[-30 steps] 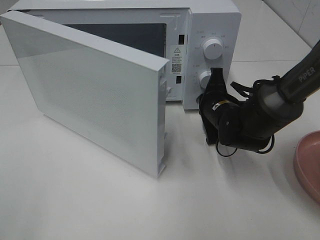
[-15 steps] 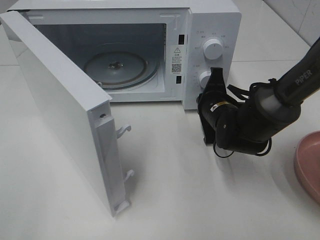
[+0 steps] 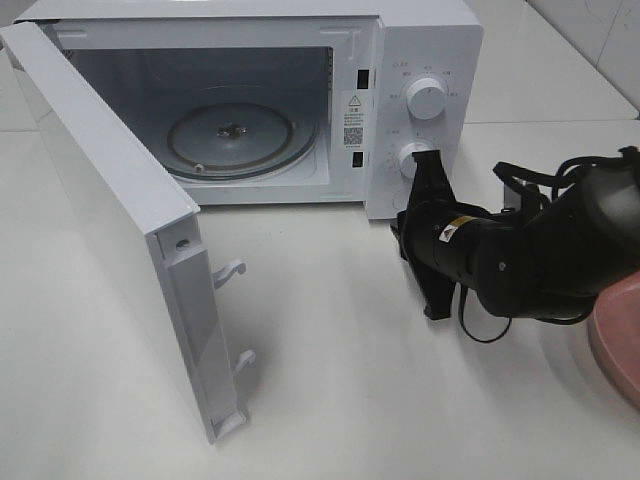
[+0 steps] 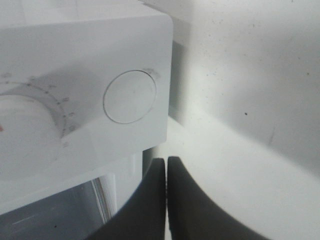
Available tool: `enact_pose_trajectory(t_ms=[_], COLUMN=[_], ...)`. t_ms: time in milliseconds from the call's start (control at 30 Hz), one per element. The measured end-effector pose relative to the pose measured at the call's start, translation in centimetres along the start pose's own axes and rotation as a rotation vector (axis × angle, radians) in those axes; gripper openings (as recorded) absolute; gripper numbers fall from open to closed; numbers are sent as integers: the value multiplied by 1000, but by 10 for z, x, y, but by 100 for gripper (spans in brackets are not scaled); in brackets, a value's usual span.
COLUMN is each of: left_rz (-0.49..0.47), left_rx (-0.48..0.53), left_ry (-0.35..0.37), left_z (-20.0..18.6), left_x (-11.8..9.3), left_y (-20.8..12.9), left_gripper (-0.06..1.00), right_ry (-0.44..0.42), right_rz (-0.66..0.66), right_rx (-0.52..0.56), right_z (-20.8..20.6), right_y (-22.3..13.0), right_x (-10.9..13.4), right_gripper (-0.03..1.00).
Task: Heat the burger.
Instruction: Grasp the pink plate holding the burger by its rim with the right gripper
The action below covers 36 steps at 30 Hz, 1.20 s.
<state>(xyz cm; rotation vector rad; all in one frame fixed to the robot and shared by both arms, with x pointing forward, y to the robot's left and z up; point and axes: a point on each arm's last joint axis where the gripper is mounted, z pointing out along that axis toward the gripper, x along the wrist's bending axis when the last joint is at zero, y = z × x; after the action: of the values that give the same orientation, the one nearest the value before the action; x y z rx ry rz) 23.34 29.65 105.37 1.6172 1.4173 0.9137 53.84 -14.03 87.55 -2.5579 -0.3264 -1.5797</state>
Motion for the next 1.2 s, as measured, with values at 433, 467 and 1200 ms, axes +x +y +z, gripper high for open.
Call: enact_pose_trajectory(t_ms=[433, 467, 1200], left_rz=[0, 0, 0], left_rx=[0, 0, 0], left_ry=[0, 0, 0], left_z=[0, 0, 0], left_x=[0, 0, 0], left_y=[0, 0, 0], left_gripper=[97, 97, 97], right_ry=[-22, -22, -197], right_rz=[-379, -379, -1183], right_rx=[82, 82, 429], right_z=[-52, -52, -108], right_y=[3, 3, 18], right_x=[36, 36, 59], right_gripper=[1, 1, 5])
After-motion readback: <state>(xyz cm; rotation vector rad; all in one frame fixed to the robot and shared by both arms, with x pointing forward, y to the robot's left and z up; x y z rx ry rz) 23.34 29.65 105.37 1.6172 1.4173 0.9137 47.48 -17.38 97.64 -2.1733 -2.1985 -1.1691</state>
